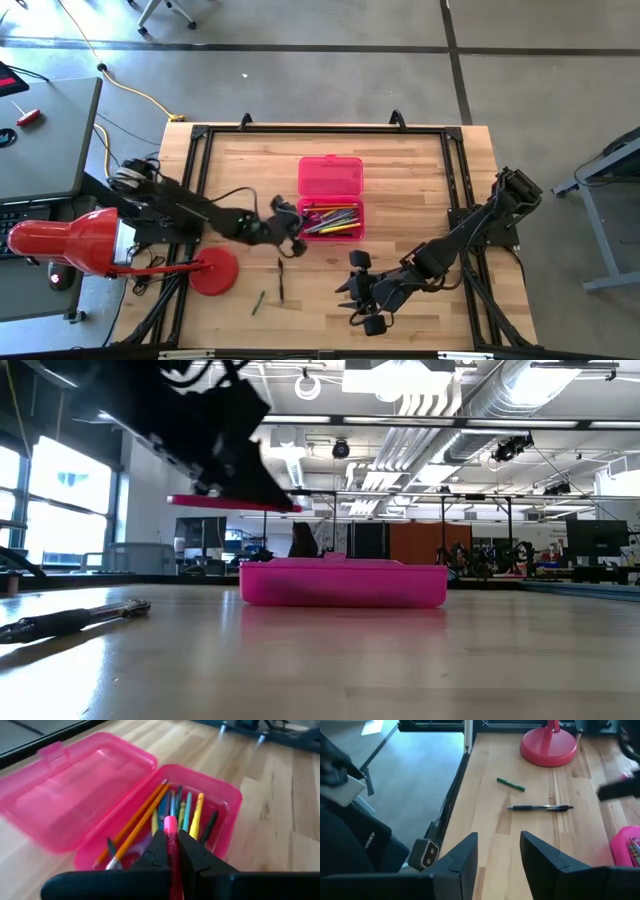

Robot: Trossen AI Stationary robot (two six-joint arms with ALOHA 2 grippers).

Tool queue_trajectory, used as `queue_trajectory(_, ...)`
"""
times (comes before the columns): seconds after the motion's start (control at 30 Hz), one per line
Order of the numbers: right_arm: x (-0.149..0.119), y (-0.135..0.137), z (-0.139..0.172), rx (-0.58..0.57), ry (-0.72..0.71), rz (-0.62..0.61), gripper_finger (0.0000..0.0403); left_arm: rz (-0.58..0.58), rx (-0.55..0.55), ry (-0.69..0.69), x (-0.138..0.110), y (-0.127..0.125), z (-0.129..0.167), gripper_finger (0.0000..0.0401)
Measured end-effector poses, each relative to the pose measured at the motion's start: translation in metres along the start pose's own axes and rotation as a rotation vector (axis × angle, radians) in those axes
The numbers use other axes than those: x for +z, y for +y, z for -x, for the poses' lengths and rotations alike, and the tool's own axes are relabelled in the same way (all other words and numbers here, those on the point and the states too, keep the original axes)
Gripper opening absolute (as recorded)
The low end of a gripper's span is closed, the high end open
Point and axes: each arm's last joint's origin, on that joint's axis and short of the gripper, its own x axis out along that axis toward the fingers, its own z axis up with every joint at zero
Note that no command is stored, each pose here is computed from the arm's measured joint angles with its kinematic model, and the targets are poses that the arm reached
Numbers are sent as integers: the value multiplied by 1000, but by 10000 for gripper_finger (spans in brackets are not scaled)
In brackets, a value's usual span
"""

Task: Pick & place school supplies into a supply box
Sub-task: Put the pink pen into the pink supply box

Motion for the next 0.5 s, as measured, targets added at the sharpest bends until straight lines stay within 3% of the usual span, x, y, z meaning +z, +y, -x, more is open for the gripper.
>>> queue_trajectory(0.13,1,0,0,4,-15,-5,126,-20,-103,28,12,0,-34,37)
queue_trajectory(0.5,4,1,0,15,-37,-13,126,-77,-139,105,19,0,-110,83)
